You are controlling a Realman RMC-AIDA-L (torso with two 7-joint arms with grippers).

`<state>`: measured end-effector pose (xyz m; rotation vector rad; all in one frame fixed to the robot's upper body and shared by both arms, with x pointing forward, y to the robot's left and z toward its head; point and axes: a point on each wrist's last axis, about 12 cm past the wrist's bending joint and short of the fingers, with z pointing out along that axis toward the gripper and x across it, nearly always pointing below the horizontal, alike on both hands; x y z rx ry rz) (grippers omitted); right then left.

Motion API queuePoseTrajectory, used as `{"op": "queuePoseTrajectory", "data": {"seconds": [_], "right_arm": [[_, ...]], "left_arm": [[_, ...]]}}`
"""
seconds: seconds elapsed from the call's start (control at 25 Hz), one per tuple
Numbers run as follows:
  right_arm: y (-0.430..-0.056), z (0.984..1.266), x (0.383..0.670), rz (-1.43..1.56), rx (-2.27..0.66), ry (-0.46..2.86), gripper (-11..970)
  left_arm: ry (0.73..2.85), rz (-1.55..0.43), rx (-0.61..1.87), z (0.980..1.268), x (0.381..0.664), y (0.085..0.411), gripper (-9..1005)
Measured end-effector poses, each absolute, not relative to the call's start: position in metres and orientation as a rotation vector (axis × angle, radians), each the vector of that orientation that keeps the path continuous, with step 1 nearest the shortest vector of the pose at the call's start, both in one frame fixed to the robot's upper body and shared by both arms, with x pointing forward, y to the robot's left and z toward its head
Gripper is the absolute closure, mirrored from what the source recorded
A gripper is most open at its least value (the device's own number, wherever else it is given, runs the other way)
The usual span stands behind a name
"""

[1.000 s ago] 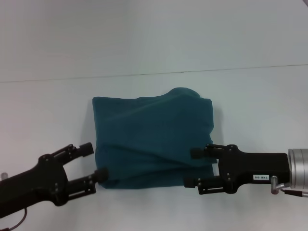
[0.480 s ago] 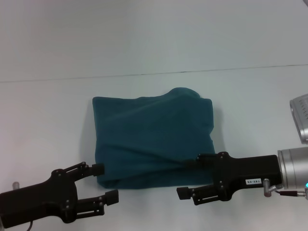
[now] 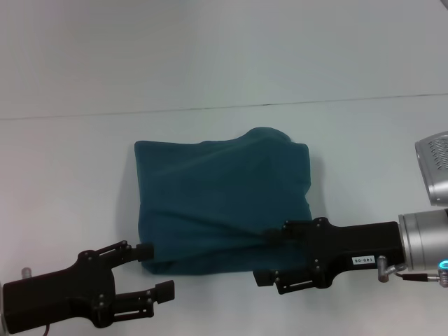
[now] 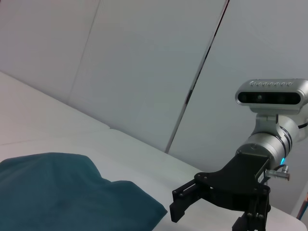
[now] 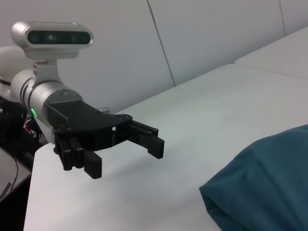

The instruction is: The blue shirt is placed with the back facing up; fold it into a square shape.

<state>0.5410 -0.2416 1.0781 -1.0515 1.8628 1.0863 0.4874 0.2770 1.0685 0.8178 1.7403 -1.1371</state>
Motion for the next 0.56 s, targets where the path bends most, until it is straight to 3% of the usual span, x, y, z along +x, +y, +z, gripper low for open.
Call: {"op": "queuePoseTrajectory", "data": {"seconds": [0.56], "right_arm": [[-0.2405,1.0781,0.5415,1.095,-1.041,1.871,33]], "left_arm": [[1.746,-1.142,0.810,1.0678,0.4878,0.2761,109]]}}
